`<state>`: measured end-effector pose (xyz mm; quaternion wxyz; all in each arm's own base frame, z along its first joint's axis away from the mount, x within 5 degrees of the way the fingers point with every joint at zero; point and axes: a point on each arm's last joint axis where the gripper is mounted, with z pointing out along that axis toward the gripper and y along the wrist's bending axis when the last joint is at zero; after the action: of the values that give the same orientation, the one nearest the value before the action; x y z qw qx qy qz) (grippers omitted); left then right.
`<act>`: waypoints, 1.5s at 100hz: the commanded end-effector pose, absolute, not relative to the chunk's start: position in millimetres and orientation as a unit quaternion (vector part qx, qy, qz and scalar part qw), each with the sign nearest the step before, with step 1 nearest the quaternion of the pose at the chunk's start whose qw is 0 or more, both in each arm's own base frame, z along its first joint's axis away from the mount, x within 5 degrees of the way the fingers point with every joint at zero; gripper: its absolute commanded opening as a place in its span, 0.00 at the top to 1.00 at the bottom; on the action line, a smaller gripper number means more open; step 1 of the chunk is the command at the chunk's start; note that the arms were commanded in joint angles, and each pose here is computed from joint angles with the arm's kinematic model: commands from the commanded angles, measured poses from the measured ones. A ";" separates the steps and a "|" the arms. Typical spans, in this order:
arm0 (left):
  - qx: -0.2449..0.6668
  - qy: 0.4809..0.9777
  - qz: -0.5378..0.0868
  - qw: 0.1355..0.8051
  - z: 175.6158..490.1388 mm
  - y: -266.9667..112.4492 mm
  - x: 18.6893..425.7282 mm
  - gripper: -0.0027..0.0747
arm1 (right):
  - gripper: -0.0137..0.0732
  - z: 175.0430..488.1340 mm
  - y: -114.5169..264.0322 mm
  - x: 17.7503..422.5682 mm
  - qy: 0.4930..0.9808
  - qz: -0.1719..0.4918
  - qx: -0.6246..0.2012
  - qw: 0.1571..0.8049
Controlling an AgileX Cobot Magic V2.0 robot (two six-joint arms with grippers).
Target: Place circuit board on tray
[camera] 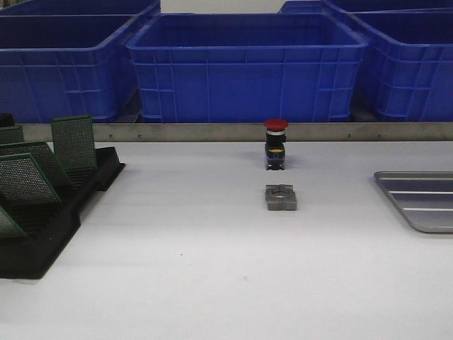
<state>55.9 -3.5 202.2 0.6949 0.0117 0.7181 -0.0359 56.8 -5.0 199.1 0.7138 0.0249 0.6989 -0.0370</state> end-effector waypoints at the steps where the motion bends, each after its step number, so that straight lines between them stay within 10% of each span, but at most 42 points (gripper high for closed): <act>1: 0.011 0.694 -0.042 0.719 195.6 -4.0 55.6 0.99 | 0.91 213.8 -4.8 53.0 0.652 -0.042 0.024 0.757; 51: -0.001 0.686 -0.052 0.726 234.8 -3.0 47.5 0.99 | 0.91 213.8 -4.8 53.0 0.652 -0.042 0.024 0.757; 115: -0.010 0.864 -0.027 0.502 328.9 -5.4 104.8 0.98 | 0.91 213.8 -4.8 53.0 0.652 -0.042 0.024 0.757; 150: 0.117 0.892 0.039 0.434 352.1 -11.3 180.2 0.48 | 0.91 213.8 -4.8 53.0 0.652 -0.042 0.024 0.757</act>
<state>160.6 -8.9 334.2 0.4140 0.0728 0.9071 0.0222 56.8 -5.0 199.1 0.7138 0.0249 0.6989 -0.0370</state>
